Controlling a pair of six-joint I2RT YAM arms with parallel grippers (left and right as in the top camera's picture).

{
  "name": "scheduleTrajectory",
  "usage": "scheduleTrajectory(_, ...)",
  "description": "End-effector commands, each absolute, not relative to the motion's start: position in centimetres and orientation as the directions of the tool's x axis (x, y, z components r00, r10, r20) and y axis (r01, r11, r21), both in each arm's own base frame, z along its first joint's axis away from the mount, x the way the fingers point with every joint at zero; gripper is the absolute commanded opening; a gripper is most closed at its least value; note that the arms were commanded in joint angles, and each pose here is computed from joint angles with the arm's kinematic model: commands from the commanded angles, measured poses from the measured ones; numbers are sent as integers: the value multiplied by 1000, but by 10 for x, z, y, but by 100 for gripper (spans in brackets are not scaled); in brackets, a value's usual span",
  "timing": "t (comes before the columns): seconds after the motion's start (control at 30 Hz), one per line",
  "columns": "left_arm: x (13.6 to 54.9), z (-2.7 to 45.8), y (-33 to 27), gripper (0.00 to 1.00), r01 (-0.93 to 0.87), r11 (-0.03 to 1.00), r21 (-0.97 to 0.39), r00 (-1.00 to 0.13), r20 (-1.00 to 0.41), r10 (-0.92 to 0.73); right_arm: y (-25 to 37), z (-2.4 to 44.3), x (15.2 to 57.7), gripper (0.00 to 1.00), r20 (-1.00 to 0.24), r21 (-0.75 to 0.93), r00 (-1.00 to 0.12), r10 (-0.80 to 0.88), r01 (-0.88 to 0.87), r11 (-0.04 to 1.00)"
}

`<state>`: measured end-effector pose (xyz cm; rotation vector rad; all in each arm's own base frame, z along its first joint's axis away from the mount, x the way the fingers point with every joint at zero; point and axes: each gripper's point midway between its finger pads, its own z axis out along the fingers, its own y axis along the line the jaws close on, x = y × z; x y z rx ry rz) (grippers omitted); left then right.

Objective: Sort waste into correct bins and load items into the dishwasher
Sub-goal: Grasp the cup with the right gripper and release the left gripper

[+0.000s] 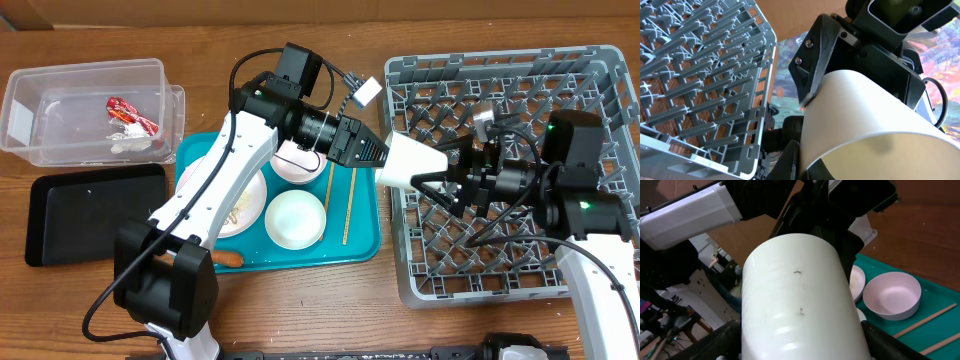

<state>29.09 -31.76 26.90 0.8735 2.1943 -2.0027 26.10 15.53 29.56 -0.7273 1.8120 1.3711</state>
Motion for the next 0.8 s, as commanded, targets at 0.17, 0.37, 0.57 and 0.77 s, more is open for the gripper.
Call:
scheduleTrajectory(0.17,292,269,-321,4,429,2,-904,-838,-396,376,164,308,256,75,-851,508,-525,-21,-832,225)
scheduleTrajectory(0.37,292,269,-321,4,429,3,-903,-838,-396,376,164,310,257,60,-859,494,-511,-21,-840,226)
scheduleTrajectory(0.57,298,257,-321,27,448,79,-891,-842,-390,373,161,304,264,56,-856,489,-516,-28,-827,278)
scheduleTrajectory(0.77,314,218,-307,52,457,326,-828,-869,-337,362,147,281,290,45,-800,523,-600,-11,-706,477)
